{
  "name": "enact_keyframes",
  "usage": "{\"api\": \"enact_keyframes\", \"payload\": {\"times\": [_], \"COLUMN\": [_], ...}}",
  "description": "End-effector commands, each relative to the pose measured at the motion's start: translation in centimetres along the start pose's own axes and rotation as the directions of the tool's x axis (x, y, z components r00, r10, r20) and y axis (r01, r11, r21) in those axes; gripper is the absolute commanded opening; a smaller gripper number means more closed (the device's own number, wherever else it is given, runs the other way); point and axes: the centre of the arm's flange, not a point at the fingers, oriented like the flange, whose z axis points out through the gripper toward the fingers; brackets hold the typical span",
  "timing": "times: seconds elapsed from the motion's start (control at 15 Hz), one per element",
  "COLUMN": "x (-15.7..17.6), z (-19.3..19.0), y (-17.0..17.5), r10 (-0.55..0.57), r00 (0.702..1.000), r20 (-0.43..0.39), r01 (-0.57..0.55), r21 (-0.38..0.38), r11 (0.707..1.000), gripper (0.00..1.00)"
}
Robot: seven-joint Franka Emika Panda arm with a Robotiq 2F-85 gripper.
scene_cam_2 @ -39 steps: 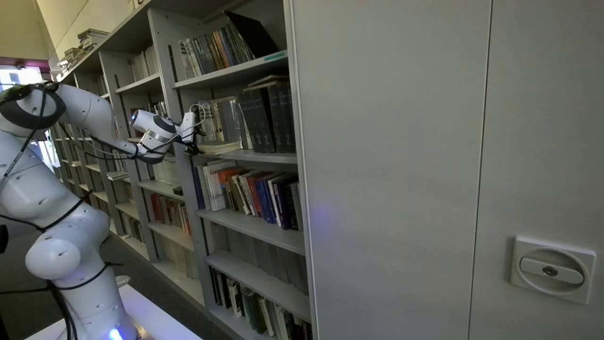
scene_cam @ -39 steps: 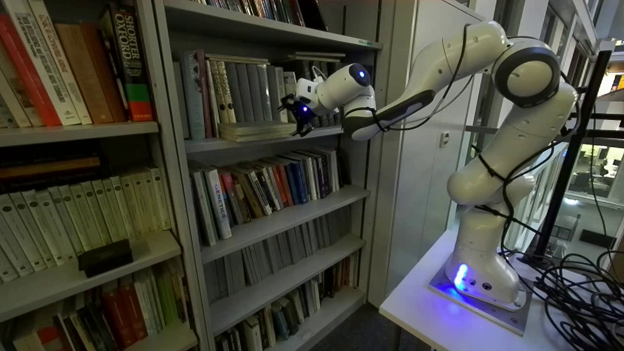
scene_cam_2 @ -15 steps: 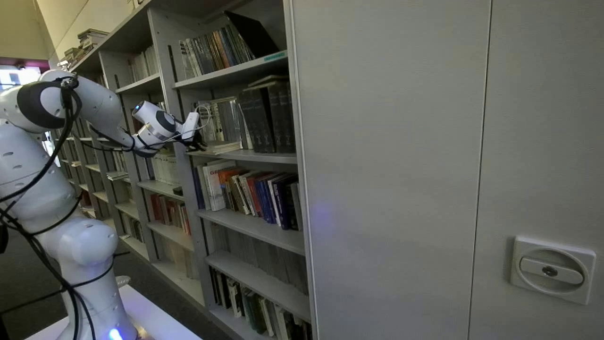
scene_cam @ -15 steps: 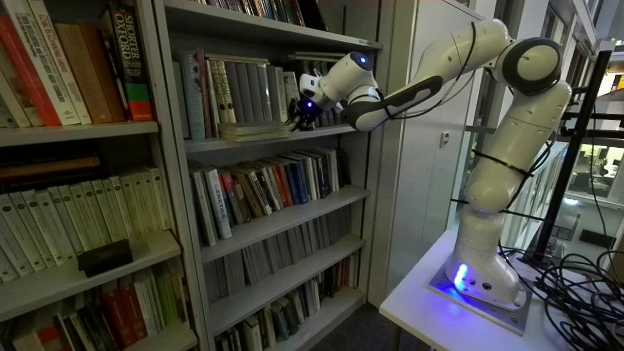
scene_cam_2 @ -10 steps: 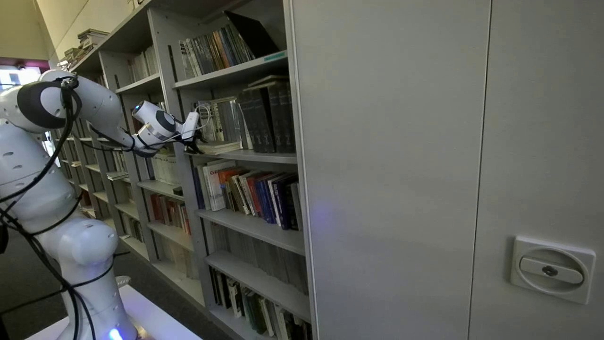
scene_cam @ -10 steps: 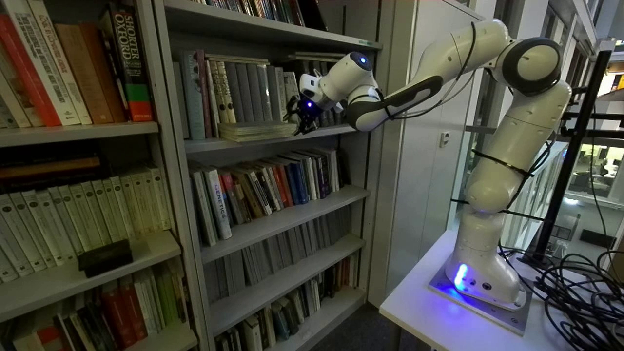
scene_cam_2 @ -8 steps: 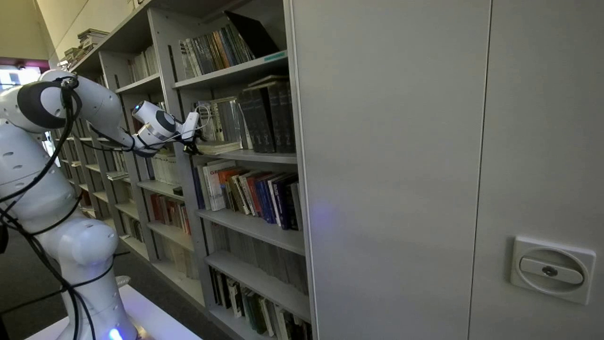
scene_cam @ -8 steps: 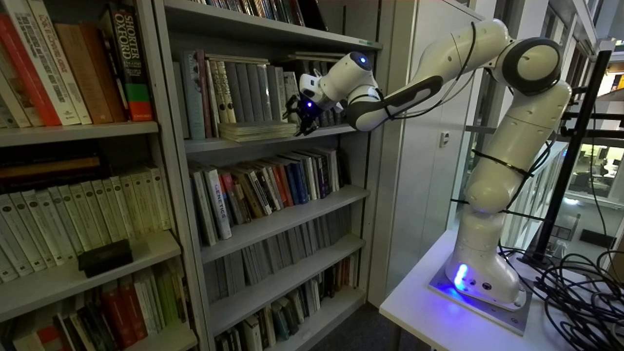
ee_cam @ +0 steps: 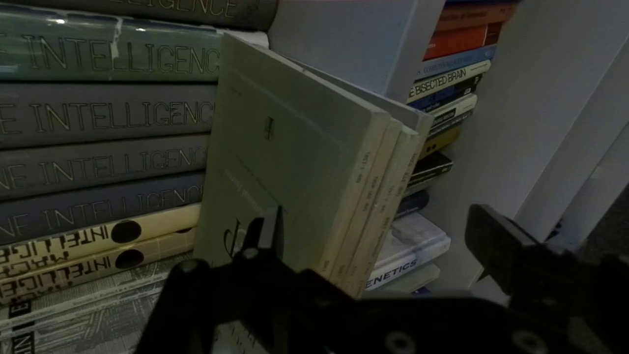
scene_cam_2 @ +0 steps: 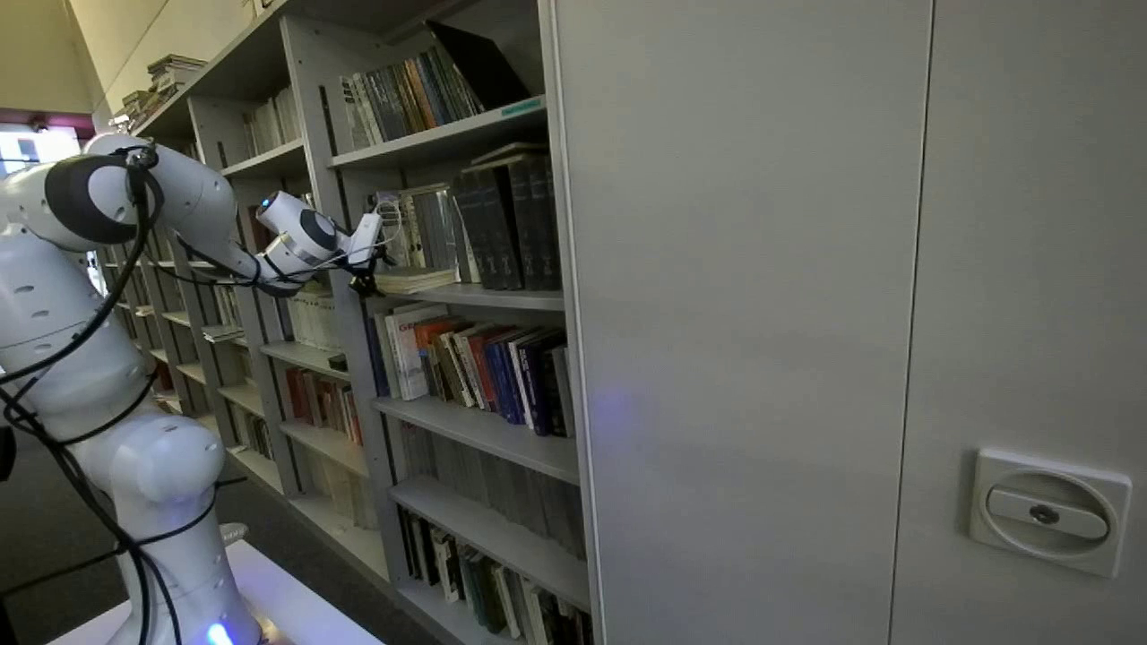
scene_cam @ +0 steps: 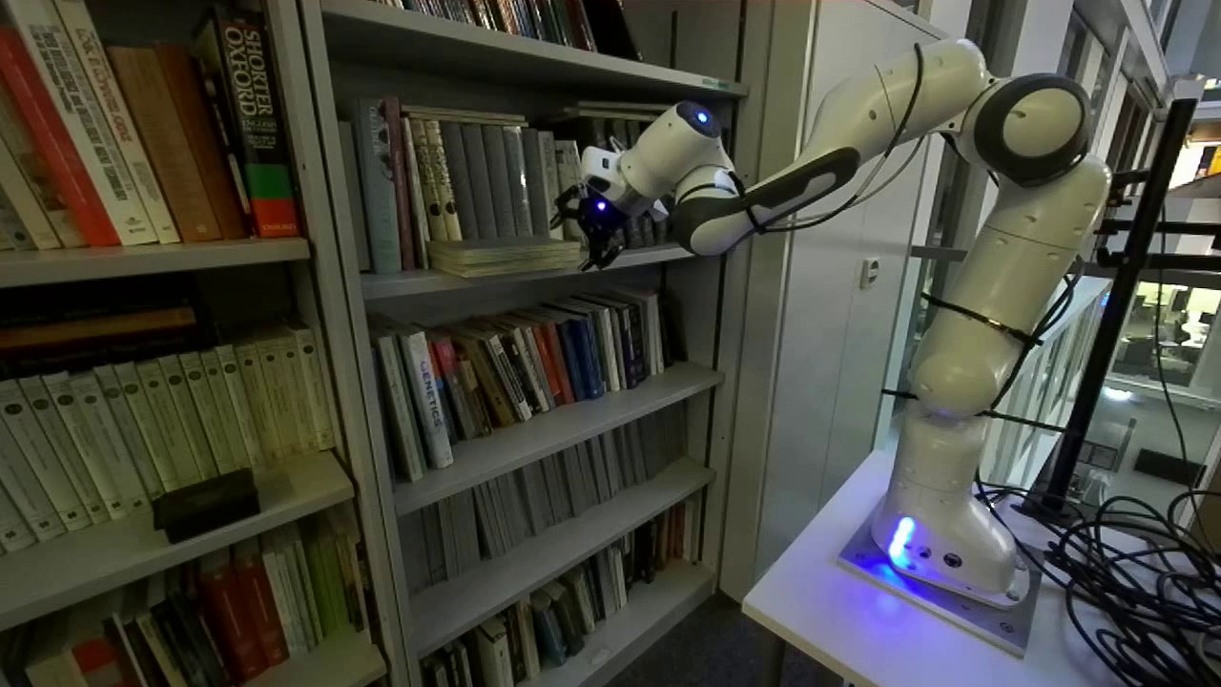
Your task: Put the lying book on the top of the standing ones
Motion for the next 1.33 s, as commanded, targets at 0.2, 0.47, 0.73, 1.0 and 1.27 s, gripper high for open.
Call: {"api": "enact_keyframes", "payload": {"times": [0.2,0.47,0.73,1.0,1.27], "x": [0.0,0.3,0.2,0.0,0.0], "z": [1.3,1.4,1.0,0.6,0.1], "y": [1.2,0.6,0.8,0.8,0.9], "r10": [-0.029,-0.030,-0.022,-0.013,-0.005], "r00": [1.000,1.000,1.000,1.000,1.000], "r20": [0.011,0.000,-0.003,-0.006,-0.006], "r01": [0.028,0.030,0.022,0.013,0.005], "r21": [0.027,0.031,0.020,0.011,0.003], "r11": [0.999,0.999,1.000,1.000,1.000], "gripper": [0.73,0.57,0.25,0.07,0.04]}}
